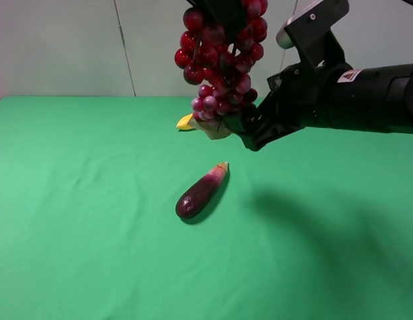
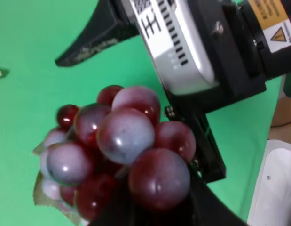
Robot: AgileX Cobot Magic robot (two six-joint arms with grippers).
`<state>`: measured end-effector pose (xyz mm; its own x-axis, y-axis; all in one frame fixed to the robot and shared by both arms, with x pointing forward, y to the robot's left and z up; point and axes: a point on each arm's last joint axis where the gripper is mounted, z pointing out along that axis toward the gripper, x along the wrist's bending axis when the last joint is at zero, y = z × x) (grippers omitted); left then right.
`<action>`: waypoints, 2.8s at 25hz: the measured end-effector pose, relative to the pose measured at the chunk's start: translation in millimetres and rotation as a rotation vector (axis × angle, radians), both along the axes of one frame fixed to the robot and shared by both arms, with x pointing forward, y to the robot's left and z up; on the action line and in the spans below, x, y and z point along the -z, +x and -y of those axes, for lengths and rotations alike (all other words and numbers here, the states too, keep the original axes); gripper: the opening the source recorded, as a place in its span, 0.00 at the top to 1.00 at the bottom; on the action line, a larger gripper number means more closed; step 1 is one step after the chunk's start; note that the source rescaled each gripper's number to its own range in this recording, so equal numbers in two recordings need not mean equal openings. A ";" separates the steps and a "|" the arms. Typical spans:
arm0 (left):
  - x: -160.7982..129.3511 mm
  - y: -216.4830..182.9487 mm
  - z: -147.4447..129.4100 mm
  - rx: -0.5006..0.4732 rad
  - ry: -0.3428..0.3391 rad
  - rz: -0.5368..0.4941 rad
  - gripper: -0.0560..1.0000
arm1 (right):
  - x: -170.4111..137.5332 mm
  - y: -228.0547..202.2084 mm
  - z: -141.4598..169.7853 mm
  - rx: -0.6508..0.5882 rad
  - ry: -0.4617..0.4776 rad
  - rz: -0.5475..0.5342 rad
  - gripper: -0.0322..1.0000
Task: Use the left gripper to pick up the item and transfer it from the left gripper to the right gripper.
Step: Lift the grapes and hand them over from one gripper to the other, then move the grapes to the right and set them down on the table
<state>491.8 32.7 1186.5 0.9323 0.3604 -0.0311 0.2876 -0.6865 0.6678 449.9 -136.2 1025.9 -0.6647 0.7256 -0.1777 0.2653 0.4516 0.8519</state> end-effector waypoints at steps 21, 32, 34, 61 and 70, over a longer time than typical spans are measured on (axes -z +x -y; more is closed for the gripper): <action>0.4 0.9 -0.9 0.035 0.023 0.043 0.94 | -9.3 -28.7 -38.6 -0.098 0.094 0.084 0.30; 5.2 4.5 0.1 0.031 0.047 0.047 0.95 | 4.3 -19.5 -45.3 -0.060 0.086 0.065 0.97; 5.2 4.5 0.1 0.031 0.047 0.047 0.95 | 4.2 -19.5 -45.3 -0.060 0.086 0.065 0.97; -23.1 2.3 -33.5 -0.241 0.108 0.155 0.00 | 10.4 -21.3 -46.8 -0.081 0.063 0.022 0.97; -42.8 -4.7 -53.7 -0.341 0.095 0.216 0.00 | 10.4 -21.3 -46.8 -0.081 0.063 0.022 0.97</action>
<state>487.1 86.4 1229.3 0.7407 0.6413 0.2002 0.3694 -0.6377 0.6759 428.5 -89.4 1015.5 -0.7182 0.6797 -0.1489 0.2109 0.4166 0.8843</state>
